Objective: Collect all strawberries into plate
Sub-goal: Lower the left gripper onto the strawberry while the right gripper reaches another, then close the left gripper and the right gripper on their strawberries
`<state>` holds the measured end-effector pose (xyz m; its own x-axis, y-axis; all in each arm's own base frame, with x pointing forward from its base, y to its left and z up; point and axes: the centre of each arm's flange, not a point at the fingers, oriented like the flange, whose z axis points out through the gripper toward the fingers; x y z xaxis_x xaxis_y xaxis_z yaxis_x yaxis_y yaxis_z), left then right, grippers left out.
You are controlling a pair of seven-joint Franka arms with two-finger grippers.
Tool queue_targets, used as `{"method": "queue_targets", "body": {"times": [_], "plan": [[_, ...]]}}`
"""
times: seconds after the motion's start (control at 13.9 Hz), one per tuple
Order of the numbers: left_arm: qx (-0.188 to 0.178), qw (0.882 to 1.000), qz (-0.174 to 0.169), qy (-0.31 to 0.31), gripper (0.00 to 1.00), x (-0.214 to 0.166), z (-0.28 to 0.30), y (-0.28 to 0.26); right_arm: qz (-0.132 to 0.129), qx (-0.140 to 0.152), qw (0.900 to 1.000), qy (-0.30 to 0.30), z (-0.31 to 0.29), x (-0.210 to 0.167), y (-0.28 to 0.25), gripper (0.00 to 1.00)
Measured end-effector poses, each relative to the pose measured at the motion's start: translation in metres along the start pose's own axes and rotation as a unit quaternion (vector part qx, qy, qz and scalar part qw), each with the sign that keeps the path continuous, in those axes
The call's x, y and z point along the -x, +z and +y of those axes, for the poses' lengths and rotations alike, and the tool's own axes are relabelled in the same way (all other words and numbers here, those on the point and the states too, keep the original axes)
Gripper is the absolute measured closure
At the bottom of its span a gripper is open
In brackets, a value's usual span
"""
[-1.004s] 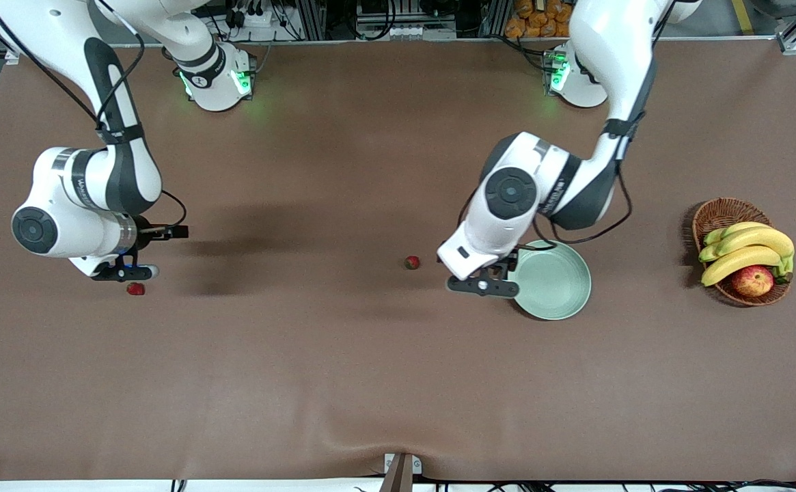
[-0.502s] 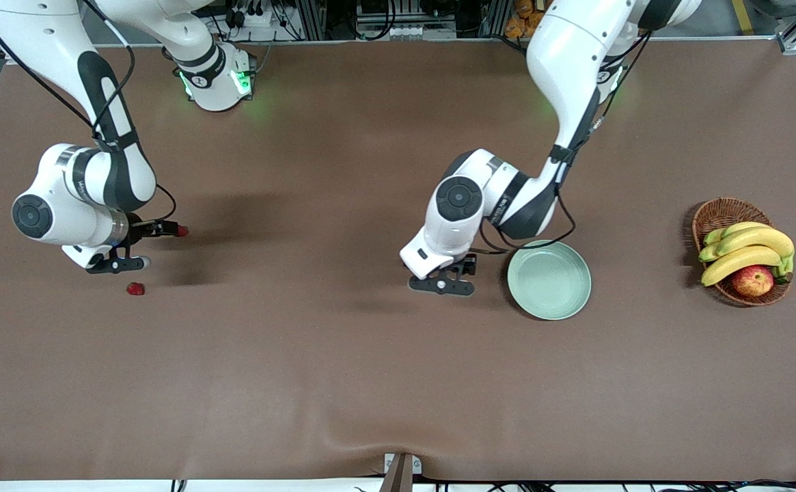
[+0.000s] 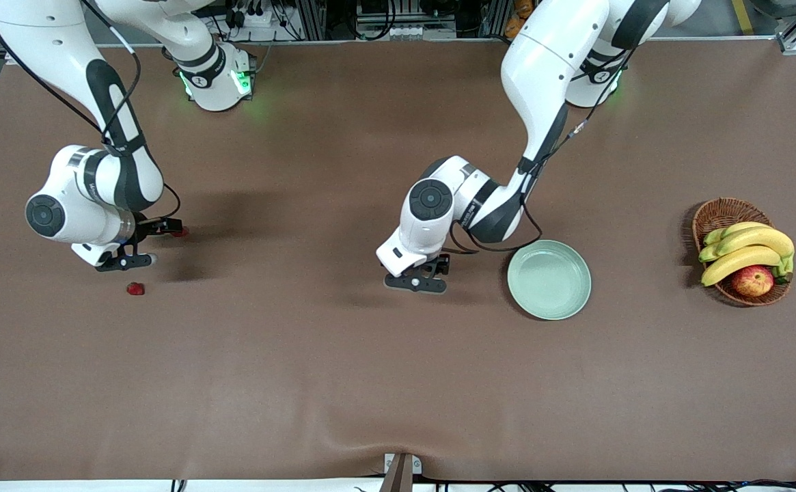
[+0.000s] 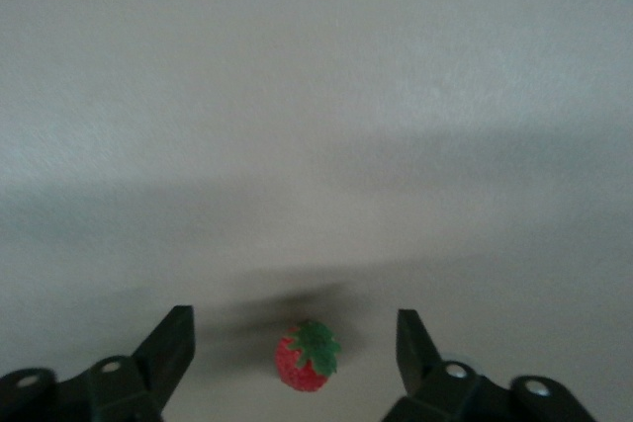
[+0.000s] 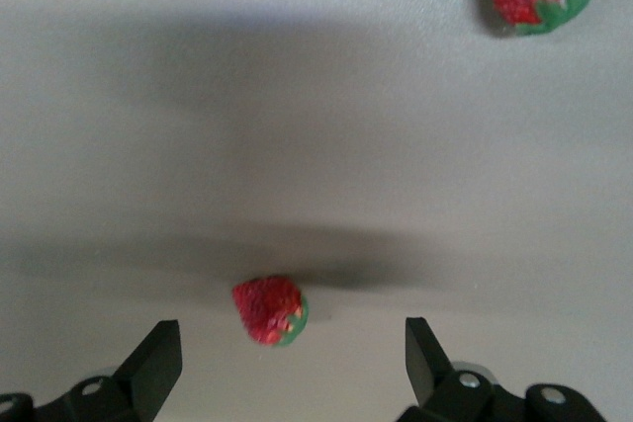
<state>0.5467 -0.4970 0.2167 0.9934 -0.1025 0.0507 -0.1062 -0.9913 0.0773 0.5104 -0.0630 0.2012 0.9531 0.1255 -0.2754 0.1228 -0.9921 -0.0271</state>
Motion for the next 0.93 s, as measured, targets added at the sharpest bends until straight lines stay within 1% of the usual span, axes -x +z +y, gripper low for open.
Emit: {"method": "queue_targets", "body": {"times": [0.07, 0.14, 0.22, 0.29, 0.36, 0.5, 0.72, 0.93], "plan": [[-0.002, 1.000, -0.003, -0.004, 0.11, 0.004, 0.004, 0.005, 0.002, 0.004, 1.000, 0.001, 0.000, -0.002, 0.006, 0.00], [-0.003, 1.000, -0.006, -0.004, 0.15, 0.009, 0.008, 0.010, 0.002, 0.002, 1.000, 0.006, 0.000, -0.003, 0.013, 0.00], [-0.004, 1.000, -0.007, -0.005, 0.22, 0.013, 0.013, 0.012, 0.003, -0.007, 1.000, 0.016, 0.000, -0.004, 0.019, 0.00], [-0.004, 1.000, -0.008, -0.007, 0.22, 0.015, 0.015, 0.013, 0.003, -0.018, 0.999, 0.026, -0.002, -0.005, 0.023, 0.00], [-0.005, 1.000, -0.009, -0.010, 0.25, 0.016, 0.016, 0.015, 0.002, -0.026, 0.999, 0.034, -0.004, -0.005, 0.028, 0.00], [-0.007, 1.000, -0.011, -0.011, 0.26, 0.017, 0.014, 0.017, -0.002, -0.028, 0.999, 0.028, -0.005, -0.005, 0.030, 0.00], [-0.011, 1.000, -0.016, -0.011, 0.29, 0.019, 0.011, 0.023, -0.017, -0.034, 0.999, 0.017, -0.007, -0.002, 0.033, 0.00], [-0.013, 1.000, -0.017, -0.011, 0.35, 0.020, 0.010, 0.025, -0.020, -0.035, 0.999, 0.016, -0.007, 0.000, 0.035, 0.00]]}}
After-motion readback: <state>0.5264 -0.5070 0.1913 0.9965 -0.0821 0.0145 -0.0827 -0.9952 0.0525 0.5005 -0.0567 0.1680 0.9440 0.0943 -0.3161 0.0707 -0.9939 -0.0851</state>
